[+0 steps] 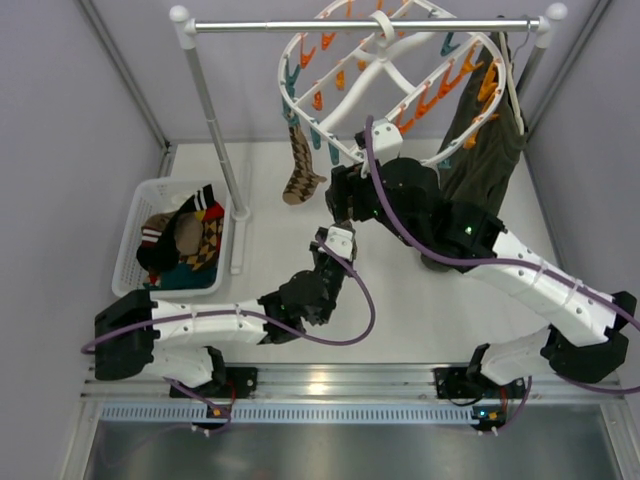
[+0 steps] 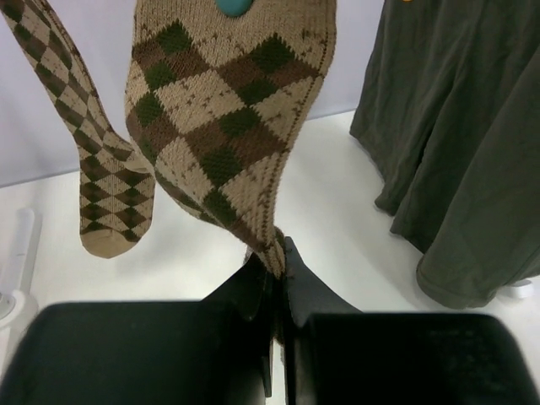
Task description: Remove the socks clipped to the hanger
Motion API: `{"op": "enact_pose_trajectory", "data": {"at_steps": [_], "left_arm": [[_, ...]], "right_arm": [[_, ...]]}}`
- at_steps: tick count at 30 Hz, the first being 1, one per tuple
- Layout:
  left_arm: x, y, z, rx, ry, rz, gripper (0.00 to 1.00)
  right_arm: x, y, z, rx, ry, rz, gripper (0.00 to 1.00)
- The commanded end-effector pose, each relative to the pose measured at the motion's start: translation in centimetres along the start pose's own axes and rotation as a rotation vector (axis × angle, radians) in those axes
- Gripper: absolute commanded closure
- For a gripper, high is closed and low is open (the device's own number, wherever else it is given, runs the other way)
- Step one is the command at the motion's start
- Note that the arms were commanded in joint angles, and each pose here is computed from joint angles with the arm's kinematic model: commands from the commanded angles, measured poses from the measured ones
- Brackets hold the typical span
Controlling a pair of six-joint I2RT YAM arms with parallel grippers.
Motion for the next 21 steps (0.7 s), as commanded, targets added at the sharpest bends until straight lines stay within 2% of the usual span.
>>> {"op": "enact_pose_trajectory", "data": {"at_steps": [1, 6, 12, 21], "left_arm": [[2.0, -0.3, 0.1, -0.043, -0.113, -0.055, 1.0], [2.2, -0.9, -0.1, -0.115, -0.174, -0.066, 1.0], [2.3, -1.2, 0.4, -0.113, -0.178, -0.06, 1.0], [2.3, -2.0, -0.5, -0.199, -0.235, -0.057, 1.0]], "right_arm": [[2.0, -1.4, -0.5, 0.01, 0.102, -0.107, 0.29], [2.1, -1.8, -1.1, -0.007, 0.184, -0.173, 0.29], [2.5, -2.0, -1.7, -0.032, 0.259, -0.24, 0.27], [2.4, -1.0, -1.8, -0.053, 0.291, -0.296, 0.27]]}}
Point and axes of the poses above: each gripper's point midway between its finger pads, its own y axis out along the fingers, its own z axis along the line the jaws close on, x = y × z, the point moved 2 cm from there along -y, back along the fingers, and after that the axes turned 3 degrees about -y, right-handed, at the moved point
